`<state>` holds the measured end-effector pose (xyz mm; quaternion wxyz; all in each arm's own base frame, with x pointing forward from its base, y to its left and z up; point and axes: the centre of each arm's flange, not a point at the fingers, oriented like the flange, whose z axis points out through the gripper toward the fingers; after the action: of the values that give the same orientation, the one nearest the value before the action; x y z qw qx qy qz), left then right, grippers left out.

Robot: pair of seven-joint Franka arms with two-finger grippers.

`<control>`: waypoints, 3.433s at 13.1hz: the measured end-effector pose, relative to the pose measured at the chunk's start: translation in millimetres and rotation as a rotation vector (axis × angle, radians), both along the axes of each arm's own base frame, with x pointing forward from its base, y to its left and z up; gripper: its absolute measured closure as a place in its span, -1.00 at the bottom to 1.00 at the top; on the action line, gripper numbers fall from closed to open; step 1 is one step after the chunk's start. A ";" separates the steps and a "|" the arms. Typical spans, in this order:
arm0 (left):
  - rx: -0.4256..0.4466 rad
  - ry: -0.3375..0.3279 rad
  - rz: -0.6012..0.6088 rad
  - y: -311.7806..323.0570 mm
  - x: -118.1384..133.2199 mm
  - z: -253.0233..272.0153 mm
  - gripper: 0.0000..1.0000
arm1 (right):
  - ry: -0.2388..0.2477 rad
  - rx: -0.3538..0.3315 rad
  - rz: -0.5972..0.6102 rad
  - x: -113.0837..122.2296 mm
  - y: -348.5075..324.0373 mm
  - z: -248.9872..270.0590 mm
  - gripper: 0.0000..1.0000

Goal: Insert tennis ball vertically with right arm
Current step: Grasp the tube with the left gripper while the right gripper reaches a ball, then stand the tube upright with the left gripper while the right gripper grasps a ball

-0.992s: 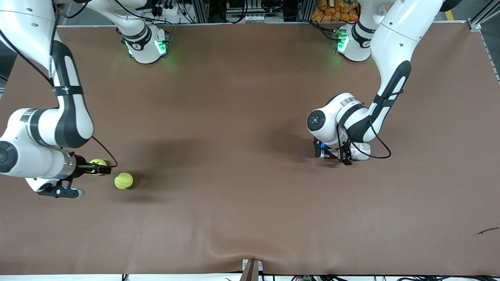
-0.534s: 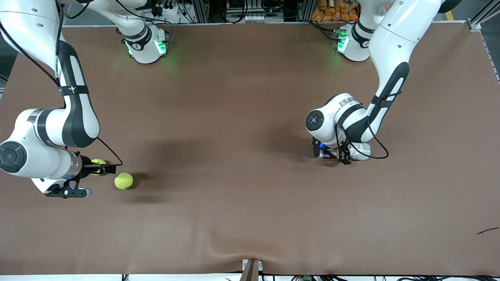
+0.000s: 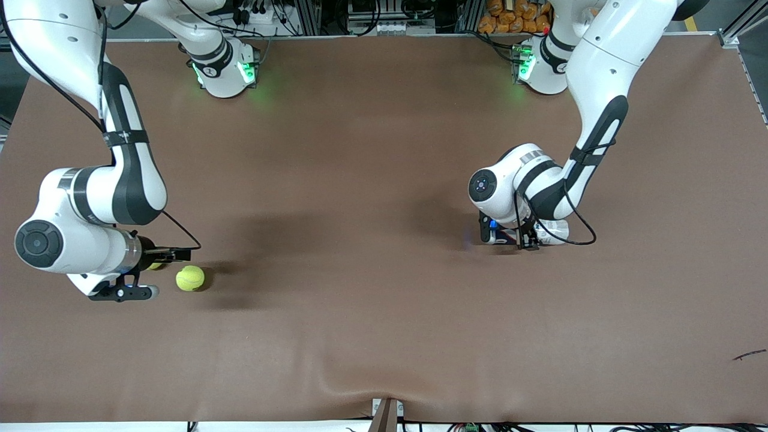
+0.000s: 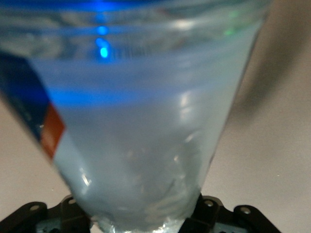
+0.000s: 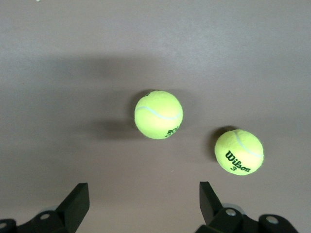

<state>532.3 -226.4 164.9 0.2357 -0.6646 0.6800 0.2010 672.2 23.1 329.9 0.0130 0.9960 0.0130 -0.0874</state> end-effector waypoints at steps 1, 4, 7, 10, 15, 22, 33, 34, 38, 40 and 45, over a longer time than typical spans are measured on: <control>-0.010 -0.007 -0.002 -3.7 1.8 2.4 -0.42 | 0.004 0.001 0.014 -1.1 9.2 -0.9 -1.00; -0.121 -0.048 0.025 -47.2 12.7 30.9 -0.42 | 0.020 0.000 0.051 -5.3 34.0 -7.9 -1.00; -0.288 -0.113 0.082 -113.2 30.6 88.3 -0.43 | 0.025 0.002 0.095 -8.7 63.3 -10.9 -1.00; -0.484 -0.189 0.197 -168.0 37.9 130.5 -0.43 | 0.036 0.009 0.163 -17.4 109.7 -10.9 -1.00; -0.848 -0.360 0.442 -244.1 20.6 138.5 -0.43 | 0.014 0.042 0.254 -30.0 178.4 -3.0 -1.00; -1.139 -0.370 0.583 -299.3 -10.7 118.6 -0.43 | -0.135 -0.085 0.248 4.9 112.5 9.8 -1.00; -1.478 -0.371 0.408 -284.4 -19.7 39.9 -0.48 | -0.082 -0.084 0.227 16.6 19.2 -15.6 -1.00; -1.500 -0.375 0.373 -276.6 -17.7 34.3 -0.47 | -0.075 -0.083 0.228 16.2 19.5 -19.9 -1.00; -1.551 -0.362 0.349 -251.9 -12.3 7.8 -0.47 | -0.059 -0.084 0.227 19.0 12.6 -60.9 -1.00; -1.550 -0.365 0.355 -246.7 -9.0 4.6 -0.47 | -0.047 -0.083 0.218 19.4 -1.6 -81.1 -1.00; -1.549 -0.363 0.354 -247.1 -9.9 3.6 -0.47 | -0.082 -0.074 0.245 24.3 -21.2 -126.2 -1.00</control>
<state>522.4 -473.6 168.4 -0.2194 -0.7589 0.4623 -0.4027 696.5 1.8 203.7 0.0610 0.9885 0.1307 -0.0446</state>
